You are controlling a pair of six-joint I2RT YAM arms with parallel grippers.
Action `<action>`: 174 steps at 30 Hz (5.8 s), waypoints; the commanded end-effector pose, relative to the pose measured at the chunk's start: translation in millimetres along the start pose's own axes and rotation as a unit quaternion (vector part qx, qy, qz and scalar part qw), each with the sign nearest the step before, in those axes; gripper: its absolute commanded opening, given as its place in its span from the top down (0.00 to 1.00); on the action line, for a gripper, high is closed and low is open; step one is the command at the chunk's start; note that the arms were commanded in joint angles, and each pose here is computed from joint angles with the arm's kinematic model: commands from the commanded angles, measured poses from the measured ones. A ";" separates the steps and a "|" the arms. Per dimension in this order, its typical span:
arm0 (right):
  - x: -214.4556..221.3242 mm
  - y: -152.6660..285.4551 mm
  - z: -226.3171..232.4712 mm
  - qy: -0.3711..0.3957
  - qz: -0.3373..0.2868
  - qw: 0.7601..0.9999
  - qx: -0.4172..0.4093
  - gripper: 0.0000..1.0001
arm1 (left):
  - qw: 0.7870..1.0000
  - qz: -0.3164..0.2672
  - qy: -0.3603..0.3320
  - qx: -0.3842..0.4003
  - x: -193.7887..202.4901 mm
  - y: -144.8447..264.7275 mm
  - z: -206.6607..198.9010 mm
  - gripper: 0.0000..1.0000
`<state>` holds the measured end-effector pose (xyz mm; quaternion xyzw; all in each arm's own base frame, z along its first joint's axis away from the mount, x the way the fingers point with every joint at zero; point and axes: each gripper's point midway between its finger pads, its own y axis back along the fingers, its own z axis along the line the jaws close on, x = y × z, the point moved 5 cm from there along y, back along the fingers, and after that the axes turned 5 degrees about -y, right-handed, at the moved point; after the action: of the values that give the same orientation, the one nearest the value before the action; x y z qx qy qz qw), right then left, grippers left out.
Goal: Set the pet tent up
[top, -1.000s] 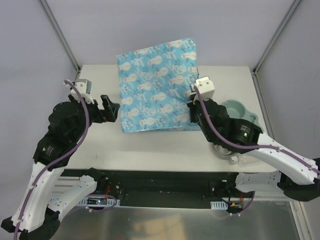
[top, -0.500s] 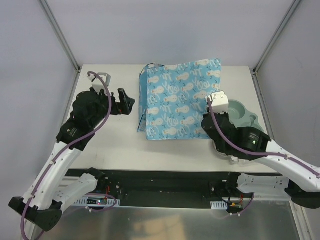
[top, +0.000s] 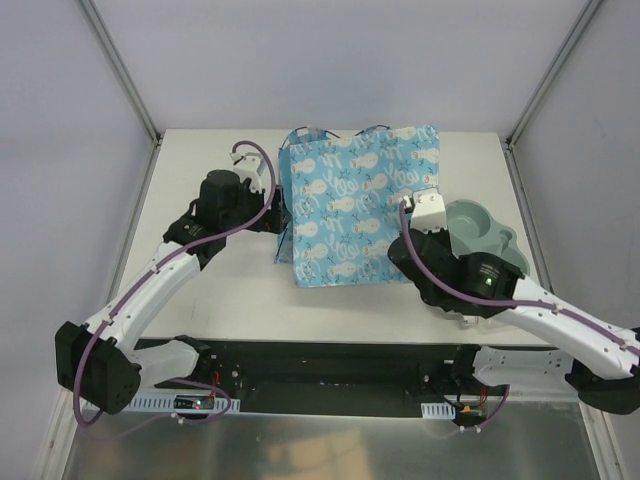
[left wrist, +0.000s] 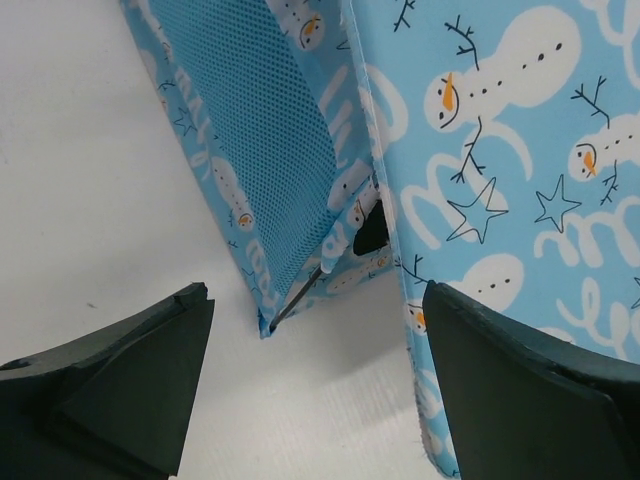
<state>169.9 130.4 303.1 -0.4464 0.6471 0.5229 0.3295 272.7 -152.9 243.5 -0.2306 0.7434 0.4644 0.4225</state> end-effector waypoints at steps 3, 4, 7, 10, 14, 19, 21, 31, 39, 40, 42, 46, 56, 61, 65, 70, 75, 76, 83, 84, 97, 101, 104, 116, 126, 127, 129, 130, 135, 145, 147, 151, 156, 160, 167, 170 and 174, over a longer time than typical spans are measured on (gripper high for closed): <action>-9.9 26.6 -30.0 -0.048 -0.022 0.996 -0.071 1.00 | 0.997 -0.023 -0.035 0.063 -4.0 -13.5 -9.8 0.14; -10.6 30.7 -35.8 -0.050 -0.026 0.995 -0.080 1.00 | 0.997 -0.021 -0.037 0.062 -1.6 -14.6 -8.9 0.14; -8.9 39.5 -53.1 -0.035 -0.026 0.995 -0.086 1.00 | 0.997 -0.019 -0.046 0.060 2.8 -17.7 -6.6 0.14; -0.9 43.2 -62.4 -0.009 -0.011 0.996 -0.087 1.00 | 0.996 -0.017 -0.050 0.069 4.2 -28.7 -6.9 0.15; 12.8 45.3 -60.4 0.027 0.022 0.993 -0.109 1.00 | 0.996 -0.018 -0.036 0.082 -0.8 -50.4 -9.7 0.23; 32.4 50.5 -65.0 0.069 0.073 0.987 -0.122 1.00 | 0.997 -0.023 -0.029 0.062 -9.3 -75.3 -5.3 0.37; 37.7 50.4 -69.2 0.078 0.083 0.987 -0.112 1.00 | 0.998 -0.021 -0.029 0.056 -11.1 -81.7 -3.9 0.49; 15.8 37.3 -70.1 0.017 0.005 0.999 -0.047 1.00 | 0.999 -0.018 -0.023 0.038 -8.4 -79.5 -2.5 1.00; 10.7 22.4 13.6 0.034 0.022 0.981 -0.191 1.00 | 0.998 0.007 -0.046 0.053 -0.4 -77.5 -8.4 1.00; 12.4 17.1 22.5 0.041 0.025 0.980 -0.191 1.00 | 0.997 0.010 -0.047 0.056 1.1 -77.6 -9.2 1.00; 18.5 7.2 36.7 0.071 0.035 0.979 -0.187 1.00 | 0.997 0.012 -0.048 0.062 2.6 -76.0 -10.0 1.00; 24.2 -8.8 61.6 0.092 0.046 0.975 -0.197 1.00 | 0.994 0.017 -0.057 0.087 9.7 -70.5 -14.8 1.00; 15.8 -16.7 109.1 0.064 0.032 0.918 -0.390 1.00 | 0.976 0.041 -0.101 0.191 26.8 -61.9 -33.0 1.00; 0.1 -9.7 115.2 0.019 0.021 0.882 -0.471 1.00 | 0.973 0.046 -0.097 0.206 26.4 -63.5 -36.5 1.00; -3.1 3.1 117.4 0.004 0.030 0.854 -0.520 1.00 | 0.973 0.041 -0.101 0.203 21.4 -64.6 -36.5 1.00; 2.8 15.5 120.9 0.011 0.059 0.823 -0.565 1.00 | 0.971 0.038 -0.105 0.209 15.3 -66.1 -38.3 1.00; 8.2 10.0 128.1 0.031 0.091 0.810 -0.579 1.00 | 0.969 0.048 -0.101 0.220 13.3 -69.0 -40.9 1.00; 1.2 11.8 130.5 0.026 0.085 0.806 -0.586 1.00 | 0.969 0.053 -0.099 0.221 15.1 -70.3 -40.8 1.00; -40.5 17.5 145.9 0.018 0.044 0.780 -0.624 1.00 | 0.966 0.063 -0.096 0.232 15.7 -73.8 -43.0 1.00; -43.1 17.6 148.8 0.020 0.046 0.775 -0.631 1.00 | 0.965 0.063 -0.095 0.236 14.9 -73.3 -44.1 1.00; 32.7 -49.2 144.5 0.003 0.211 0.772 -0.599 1.00 | 0.935 0.058 -0.100 0.336 11.7 -54.7 -58.0 1.00; 36.7 -95.5 137.8 -0.042 0.213 0.812 -0.542 1.00 | 0.932 0.075 -0.079 0.347 16.7 -58.4 -59.0 1.00; 41.8 -122.3 131.6 -0.063 0.194 0.858 -0.472 1.00 | 0.932 0.086 -0.057 0.347 17.8 -60.0 -60.1 1.00; 45.5 -143.2 124.1 -0.202 0.134 0.900 -0.361 0.63 | 0.959 0.116 0.000 0.259 25.3 -84.3 -45.4 1.00; 36.1 -146.5 84.5 -0.302 0.082 0.933 -0.177 0.12 | 0.968 0.115 0.000 0.225 26.4 -90.2 -38.8 1.00; 34.7 -146.5 82.0 -0.306 0.078 0.933 -0.170 0.03 | 0.968 0.114 -0.002 0.224 26.0 -90.0 -38.6 1.00; 29.1 -145.8 78.1 -0.312 0.067 0.934 -0.162 0.01 | 0.968 0.114 -0.003 0.224 26.1 -89.3 -38.5 1.00; 26.8 -145.3 77.5 -0.316 0.064 0.933 -0.161 0.01 | 0.968 0.115 -0.003 0.223 27.1 -89.8 -38.0 1.00; 24.0 -135.3 77.3 -0.332 0.072 0.924 -0.177 0.01 | 0.968 0.114 -0.006 0.222 27.7 -89.0 -37.5 1.00; -0.2 -106.3 60.8 -0.394 0.032 0.898 -0.196 0.01 | 0.968 0.115 -0.007 0.221 27.4 -86.7 -38.2 1.00; 10.5 -116.8 62.0 -0.385 0.063 0.904 -0.174 0.01 | 0.968 0.116 -0.006 0.220 28.8 -87.1 -37.3 1.00; 36.1 -141.6 58.6 -0.381 0.110 0.909 -0.127 0.01 | 0.969 0.117 -0.005 0.220 28.9 -86.3 -37.3 1.00; 43.7 -148.5 64.5 -0.365 0.136 0.908 -0.155 0.30 | 0.968 0.116 -0.005 0.222 28.8 -84.1 -38.5 1.00; 41.2 -147.0 75.5 -0.348 0.140 0.905 -0.202 0.92 | 0.968 0.117 -0.006 0.222 28.2 -83.7 -38.1 1.00; 26.2 -115.7 108.6 -0.245 0.130 0.889 -0.364 1.00 | 0.968 0.113 -0.010 0.222 24.8 -82.2 -39.0 1.00; 24.5 -104.3 122.2 -0.215 0.148 0.863 -0.433 1.00 | 0.968 0.112 -0.012 0.223 23.8 -81.8 -39.3 1.00; 34.4 -108.4 135.3 -0.182 0.198 0.845 -0.462 1.00 | 0.968 0.106 -0.017 0.226 20.8 -79.0 -40.3 1.00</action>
<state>260.1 224.6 191.1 -0.2810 0.3819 0.8603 0.1871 310.8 -221.3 175.5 -0.0418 0.8378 0.3478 0.4188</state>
